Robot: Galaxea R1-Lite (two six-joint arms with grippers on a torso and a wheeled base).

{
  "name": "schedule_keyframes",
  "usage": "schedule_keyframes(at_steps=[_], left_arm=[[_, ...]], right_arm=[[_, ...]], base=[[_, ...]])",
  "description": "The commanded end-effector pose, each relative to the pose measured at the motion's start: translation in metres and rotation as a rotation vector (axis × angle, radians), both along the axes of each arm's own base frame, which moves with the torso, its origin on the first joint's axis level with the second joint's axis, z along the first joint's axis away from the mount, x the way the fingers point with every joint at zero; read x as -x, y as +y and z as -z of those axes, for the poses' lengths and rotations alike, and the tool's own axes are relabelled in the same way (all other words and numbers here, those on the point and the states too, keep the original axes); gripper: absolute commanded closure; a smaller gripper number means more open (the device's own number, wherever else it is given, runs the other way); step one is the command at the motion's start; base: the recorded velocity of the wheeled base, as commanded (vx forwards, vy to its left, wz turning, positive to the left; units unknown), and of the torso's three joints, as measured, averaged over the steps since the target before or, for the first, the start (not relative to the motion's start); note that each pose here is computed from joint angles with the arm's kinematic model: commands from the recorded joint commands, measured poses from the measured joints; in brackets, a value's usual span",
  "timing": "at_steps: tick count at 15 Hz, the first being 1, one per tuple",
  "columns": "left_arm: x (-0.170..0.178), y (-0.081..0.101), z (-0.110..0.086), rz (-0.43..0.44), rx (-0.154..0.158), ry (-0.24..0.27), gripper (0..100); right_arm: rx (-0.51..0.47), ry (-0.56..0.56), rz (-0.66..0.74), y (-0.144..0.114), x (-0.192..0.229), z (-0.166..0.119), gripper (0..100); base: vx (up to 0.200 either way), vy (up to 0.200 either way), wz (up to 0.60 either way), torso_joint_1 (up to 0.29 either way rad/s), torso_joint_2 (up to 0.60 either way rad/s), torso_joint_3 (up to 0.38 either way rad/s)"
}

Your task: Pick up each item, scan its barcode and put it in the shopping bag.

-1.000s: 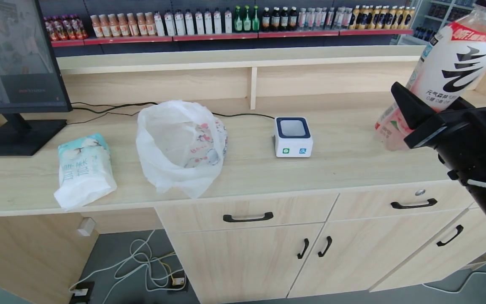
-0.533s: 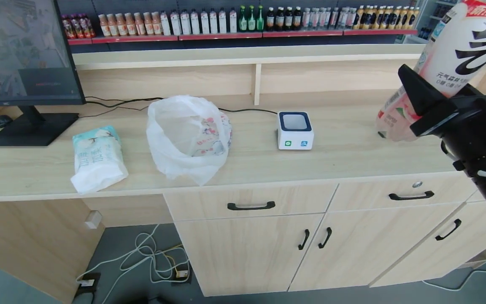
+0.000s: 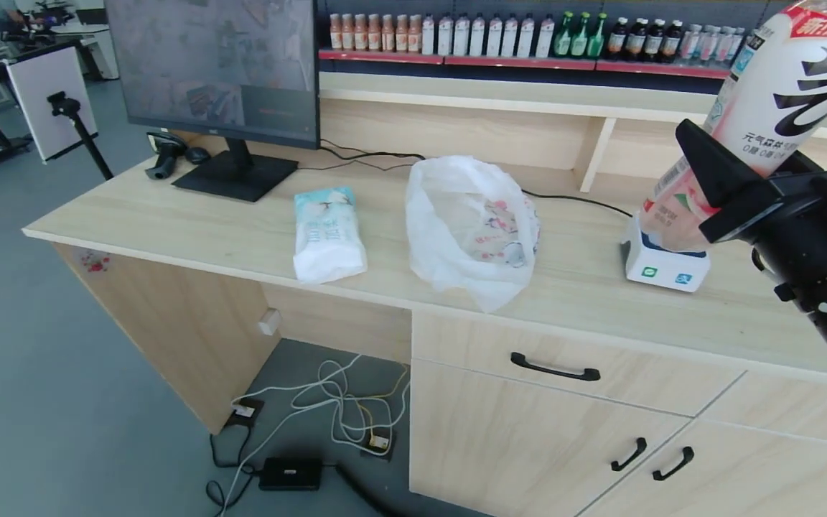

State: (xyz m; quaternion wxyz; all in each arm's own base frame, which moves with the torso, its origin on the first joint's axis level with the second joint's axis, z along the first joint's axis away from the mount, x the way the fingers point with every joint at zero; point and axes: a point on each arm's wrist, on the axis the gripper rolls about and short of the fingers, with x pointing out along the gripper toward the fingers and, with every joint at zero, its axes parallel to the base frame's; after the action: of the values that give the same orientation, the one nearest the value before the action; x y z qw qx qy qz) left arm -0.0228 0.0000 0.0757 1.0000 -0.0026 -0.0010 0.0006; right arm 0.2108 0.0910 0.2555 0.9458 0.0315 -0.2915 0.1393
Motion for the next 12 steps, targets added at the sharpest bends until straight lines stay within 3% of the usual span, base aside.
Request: schedule_keyframes(at_steps=[1, 12], left_arm=[[0.0000, 0.0000, 0.0000, -0.002, 0.001, 0.000, 0], [0.0000, 0.0000, 0.0000, -0.002, 0.003, 0.000, 0]], right_arm=[[0.009, 0.018, 0.009, -0.0019, 0.0001, 0.0050, 100], [0.008, 0.026, 0.032, -0.0059, -0.0061, 0.0067, 100]], base=[[0.000, 0.000, 0.00, 0.000, 0.00, 0.000], [0.200, 0.000, 0.00, 0.005, 0.00, 0.003]])
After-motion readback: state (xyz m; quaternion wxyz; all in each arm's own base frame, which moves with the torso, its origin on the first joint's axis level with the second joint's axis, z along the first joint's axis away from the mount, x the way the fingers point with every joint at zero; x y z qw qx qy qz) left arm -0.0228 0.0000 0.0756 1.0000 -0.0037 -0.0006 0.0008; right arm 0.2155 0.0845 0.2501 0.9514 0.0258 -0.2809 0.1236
